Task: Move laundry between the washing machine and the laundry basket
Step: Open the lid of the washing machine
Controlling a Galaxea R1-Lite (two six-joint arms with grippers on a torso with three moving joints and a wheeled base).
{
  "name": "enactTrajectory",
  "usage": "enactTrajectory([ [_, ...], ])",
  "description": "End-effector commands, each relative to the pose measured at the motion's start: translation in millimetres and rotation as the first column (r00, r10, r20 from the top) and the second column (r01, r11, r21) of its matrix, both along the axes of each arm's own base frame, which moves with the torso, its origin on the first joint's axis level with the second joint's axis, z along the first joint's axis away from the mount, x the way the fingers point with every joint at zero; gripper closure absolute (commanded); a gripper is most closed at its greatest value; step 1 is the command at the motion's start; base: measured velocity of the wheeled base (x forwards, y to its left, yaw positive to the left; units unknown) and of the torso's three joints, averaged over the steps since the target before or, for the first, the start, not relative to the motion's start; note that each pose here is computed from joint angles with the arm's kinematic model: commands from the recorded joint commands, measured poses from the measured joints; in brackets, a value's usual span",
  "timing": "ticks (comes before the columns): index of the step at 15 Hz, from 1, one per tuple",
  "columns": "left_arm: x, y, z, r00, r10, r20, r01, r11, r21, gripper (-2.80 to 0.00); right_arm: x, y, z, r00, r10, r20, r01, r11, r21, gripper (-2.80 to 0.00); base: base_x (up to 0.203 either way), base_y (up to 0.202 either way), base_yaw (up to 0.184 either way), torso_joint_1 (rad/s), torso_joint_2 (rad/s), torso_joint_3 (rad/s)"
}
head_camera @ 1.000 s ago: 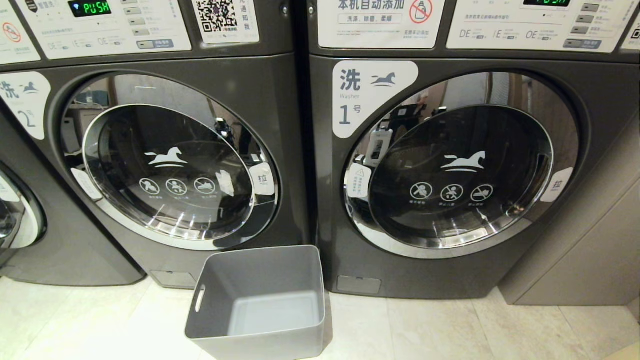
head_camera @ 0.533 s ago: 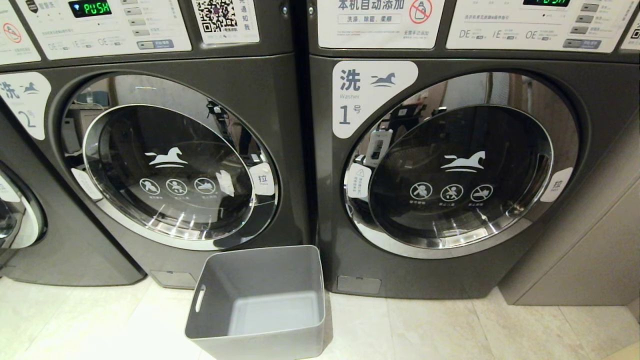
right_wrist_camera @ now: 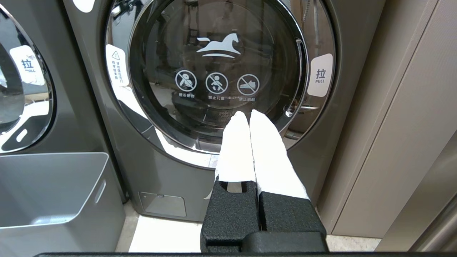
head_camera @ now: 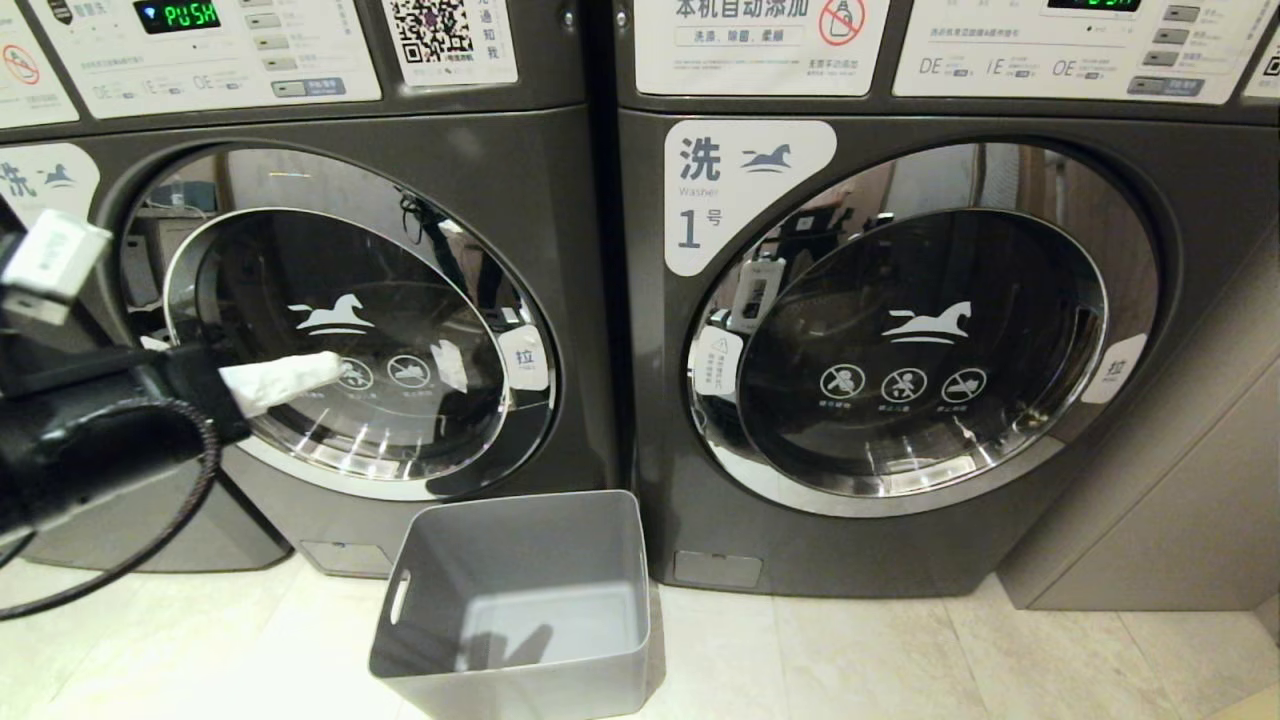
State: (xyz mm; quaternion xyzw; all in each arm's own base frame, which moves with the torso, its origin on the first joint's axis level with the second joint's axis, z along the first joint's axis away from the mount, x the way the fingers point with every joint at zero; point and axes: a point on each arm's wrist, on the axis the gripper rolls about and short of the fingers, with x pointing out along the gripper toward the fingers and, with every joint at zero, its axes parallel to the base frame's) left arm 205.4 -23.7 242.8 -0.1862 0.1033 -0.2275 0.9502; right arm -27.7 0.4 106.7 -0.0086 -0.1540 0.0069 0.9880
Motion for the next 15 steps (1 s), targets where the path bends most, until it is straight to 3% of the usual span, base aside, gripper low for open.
enactTrajectory([
  [1,70,12,-55,0.99,-0.057,-0.126,0.053,0.998,-0.037,0.0,4,0,-11,0.999,0.0,-0.039,-0.001,1.0,-0.001,0.0,0.0,0.0,0.0,0.0,0.0,0.0],
  [4,96,24,-83,0.987,-0.109,-0.121,0.109,0.994,-0.004,0.0,4,0,-11,0.999,0.0,-0.039,-0.001,1.0,-0.001,0.0,0.0,0.0,0.0,0.0,0.0,0.0],
  [5,102,25,-91,0.987,-0.116,-0.114,0.12,0.993,0.025,-2.8,4,0,-11,0.999,0.0,-0.039,-0.001,1.0,-0.001,0.0,0.0,0.0,0.0,0.0,0.0,0.0],
  [8,115,26,-105,0.99,-0.134,-0.035,0.137,0.984,0.109,-2.8,4,0,-11,0.999,0.0,-0.039,-0.001,1.0,-0.001,0.0,0.0,0.0,0.0,0.0,0.0,0.0],
  [15,152,3,-113,0.969,-0.21,0.127,0.188,0.968,0.165,-2.8,4,0,-11,0.999,0.0,-0.039,-0.001,1.0,-0.001,0.0,0.0,0.0,0.0,0.0,0.0,0.0],
])
